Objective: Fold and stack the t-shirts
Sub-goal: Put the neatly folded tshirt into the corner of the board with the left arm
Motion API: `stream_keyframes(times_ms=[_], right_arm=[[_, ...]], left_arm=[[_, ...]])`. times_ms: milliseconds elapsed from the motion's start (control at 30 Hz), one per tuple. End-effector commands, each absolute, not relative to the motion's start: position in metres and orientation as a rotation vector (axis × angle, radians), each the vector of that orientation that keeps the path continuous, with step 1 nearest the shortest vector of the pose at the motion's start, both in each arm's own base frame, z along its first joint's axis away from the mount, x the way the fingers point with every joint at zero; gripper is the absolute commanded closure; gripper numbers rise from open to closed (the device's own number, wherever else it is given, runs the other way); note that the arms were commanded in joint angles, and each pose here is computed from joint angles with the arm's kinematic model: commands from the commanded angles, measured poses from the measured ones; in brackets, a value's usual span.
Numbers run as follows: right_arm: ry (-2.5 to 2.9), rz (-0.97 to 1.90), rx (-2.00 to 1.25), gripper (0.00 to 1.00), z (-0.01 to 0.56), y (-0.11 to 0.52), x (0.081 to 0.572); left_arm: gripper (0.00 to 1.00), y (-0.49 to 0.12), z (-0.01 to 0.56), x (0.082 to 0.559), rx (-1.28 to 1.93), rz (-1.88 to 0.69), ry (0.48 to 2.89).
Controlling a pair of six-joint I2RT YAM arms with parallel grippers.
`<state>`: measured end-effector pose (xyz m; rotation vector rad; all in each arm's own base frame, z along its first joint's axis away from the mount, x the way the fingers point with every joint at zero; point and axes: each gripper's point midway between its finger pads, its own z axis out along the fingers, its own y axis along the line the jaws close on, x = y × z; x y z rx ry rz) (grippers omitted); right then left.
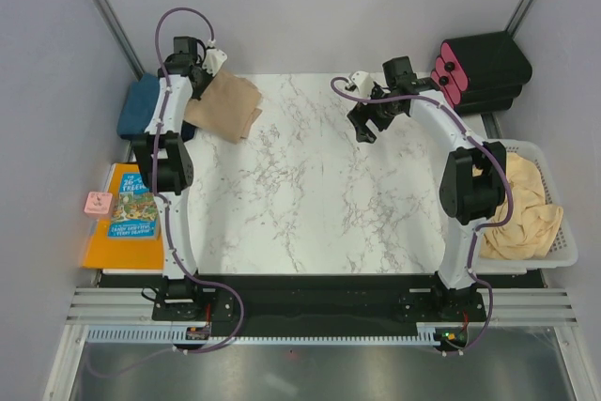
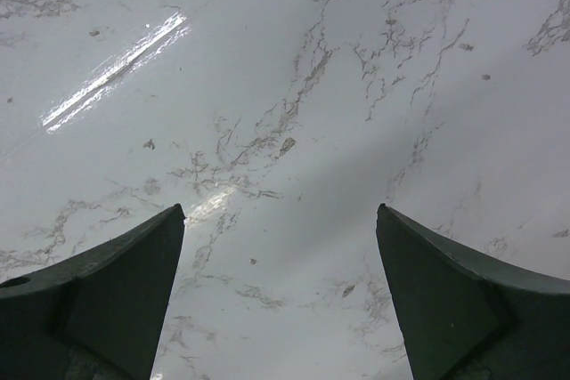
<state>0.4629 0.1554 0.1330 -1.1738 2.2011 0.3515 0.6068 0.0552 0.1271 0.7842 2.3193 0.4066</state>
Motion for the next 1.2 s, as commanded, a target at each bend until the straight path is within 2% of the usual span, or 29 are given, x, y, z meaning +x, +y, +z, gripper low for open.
stream_keyframes(times_ms=[0,367,733,1167], right_arm=[[2.153,0.336,-1.158,0.04,0.157,0.155,0.46],[2.16,0.352,-1.153,0.04,0.155,0.157,0.457],[2.167,0.373,-1.143,0.05,0.151,0.159,0.456],[2.173,0.372,-1.138,0.05,0.15,0.158,0.454]], left_arm=[[0.98,0.092,0.168,0.624,0.823,0.582,2.21],[0.98,0.131,0.238,0.631,0.745,0.808,2.068],[0.98,0.178,0.279,0.616,0.602,0.964,2.034],[0.98,0.218,0.287,0.611,0.532,1.074,2.011]])
